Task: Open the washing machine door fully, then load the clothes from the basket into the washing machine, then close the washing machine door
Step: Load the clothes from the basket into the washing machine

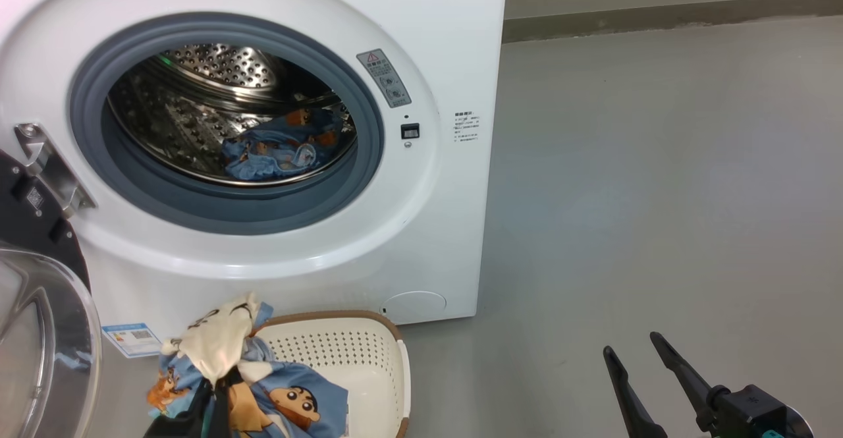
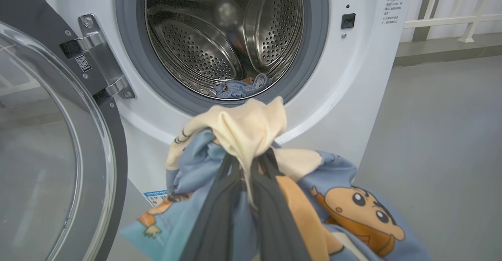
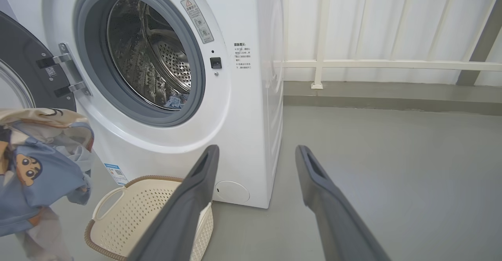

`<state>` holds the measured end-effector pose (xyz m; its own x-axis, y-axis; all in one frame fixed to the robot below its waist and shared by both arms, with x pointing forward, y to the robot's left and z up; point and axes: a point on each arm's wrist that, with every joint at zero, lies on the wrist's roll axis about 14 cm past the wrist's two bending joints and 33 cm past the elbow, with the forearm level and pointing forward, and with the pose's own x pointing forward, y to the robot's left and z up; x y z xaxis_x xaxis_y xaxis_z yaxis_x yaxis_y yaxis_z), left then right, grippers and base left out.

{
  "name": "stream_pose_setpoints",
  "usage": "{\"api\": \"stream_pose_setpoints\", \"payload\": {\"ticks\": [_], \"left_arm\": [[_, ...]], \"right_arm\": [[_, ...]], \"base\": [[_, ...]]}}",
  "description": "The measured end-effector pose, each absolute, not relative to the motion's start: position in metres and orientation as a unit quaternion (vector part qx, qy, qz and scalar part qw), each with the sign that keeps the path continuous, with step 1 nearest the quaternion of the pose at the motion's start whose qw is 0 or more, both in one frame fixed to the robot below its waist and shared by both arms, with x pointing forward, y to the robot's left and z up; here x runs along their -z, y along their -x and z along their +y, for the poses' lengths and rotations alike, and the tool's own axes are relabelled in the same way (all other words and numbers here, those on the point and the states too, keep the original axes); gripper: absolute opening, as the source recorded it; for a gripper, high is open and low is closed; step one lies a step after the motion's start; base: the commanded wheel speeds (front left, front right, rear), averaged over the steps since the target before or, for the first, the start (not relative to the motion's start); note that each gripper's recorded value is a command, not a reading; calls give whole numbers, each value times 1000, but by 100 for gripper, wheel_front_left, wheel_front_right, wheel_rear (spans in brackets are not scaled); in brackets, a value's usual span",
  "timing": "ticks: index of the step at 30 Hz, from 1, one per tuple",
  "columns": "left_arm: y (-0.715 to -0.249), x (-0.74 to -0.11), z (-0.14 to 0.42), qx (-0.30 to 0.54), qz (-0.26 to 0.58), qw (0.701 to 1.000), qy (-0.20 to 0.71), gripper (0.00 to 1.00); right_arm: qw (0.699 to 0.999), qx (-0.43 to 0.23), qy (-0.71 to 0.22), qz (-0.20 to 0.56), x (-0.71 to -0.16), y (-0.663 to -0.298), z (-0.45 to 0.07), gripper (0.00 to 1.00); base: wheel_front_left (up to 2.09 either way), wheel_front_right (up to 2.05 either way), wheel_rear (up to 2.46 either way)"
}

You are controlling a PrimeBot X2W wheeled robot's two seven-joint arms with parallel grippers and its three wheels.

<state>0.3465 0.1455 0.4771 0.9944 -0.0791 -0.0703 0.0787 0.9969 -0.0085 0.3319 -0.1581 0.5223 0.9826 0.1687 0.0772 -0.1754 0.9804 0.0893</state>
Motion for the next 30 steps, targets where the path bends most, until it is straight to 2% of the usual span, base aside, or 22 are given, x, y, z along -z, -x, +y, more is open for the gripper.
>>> {"api": "stream_pose_setpoints", "payload": {"ticks": [24, 30], "left_arm": [[-344, -480, 148, 32, 32, 999, 10, 0], [-356, -481, 150, 29, 33, 999, 17, 0]], "right_arm": [[995, -81, -50, -41, -527, -331, -159, 100], [995, -82, -51, -34, -523, -334, -159, 100]], "base": [[0, 0, 0], [0, 0, 0]]}}
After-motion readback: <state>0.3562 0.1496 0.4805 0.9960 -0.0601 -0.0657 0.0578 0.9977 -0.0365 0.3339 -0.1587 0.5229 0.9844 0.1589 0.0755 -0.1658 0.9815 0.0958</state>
